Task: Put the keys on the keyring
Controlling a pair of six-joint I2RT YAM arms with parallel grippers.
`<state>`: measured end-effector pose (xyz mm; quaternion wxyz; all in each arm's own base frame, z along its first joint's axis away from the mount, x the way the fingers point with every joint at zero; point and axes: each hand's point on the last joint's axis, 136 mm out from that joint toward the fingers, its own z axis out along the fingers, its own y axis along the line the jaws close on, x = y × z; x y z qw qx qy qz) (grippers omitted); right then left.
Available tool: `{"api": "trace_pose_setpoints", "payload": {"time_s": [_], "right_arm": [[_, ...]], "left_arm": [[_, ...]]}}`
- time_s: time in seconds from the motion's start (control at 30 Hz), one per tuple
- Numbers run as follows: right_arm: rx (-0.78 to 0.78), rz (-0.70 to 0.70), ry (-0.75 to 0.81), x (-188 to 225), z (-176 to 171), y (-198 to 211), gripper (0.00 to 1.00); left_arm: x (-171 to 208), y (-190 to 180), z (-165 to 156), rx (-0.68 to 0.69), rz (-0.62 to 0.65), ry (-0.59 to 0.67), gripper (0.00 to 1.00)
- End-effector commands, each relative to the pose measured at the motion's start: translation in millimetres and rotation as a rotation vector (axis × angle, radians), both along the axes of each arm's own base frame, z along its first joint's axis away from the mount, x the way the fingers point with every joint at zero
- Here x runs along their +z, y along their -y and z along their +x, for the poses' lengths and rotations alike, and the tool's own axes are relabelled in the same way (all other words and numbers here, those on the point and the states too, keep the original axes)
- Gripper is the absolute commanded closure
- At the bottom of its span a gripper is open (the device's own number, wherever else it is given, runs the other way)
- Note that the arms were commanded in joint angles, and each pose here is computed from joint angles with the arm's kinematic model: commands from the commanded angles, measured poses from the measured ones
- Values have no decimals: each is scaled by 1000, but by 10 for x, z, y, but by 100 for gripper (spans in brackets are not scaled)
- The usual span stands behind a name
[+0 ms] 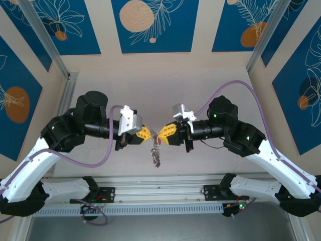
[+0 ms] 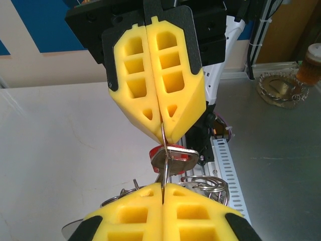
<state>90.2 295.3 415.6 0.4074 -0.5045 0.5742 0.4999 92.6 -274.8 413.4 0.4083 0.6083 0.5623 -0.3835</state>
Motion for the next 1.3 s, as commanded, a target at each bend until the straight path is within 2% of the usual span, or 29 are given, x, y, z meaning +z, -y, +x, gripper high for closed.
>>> {"api": "trace_pose_setpoints", "payload": {"time_s": [0.0, 0.3, 0.73, 1.27], "right_arm": [[21, -19, 1, -91, -28, -28, 100], [5, -40, 39, -144, -35, -23, 100], [-19, -35, 222, -134, -151, 40, 100], [-109, -130, 441, -276, -102, -10, 100]], "left_arm": [[343, 15, -110, -50, -112, 54, 100], [328, 16, -104, -46, -110, 48, 100], [317, 76, -57, -40, -101, 27, 100], [337, 126, -12, -34, -97, 15, 100]]}}
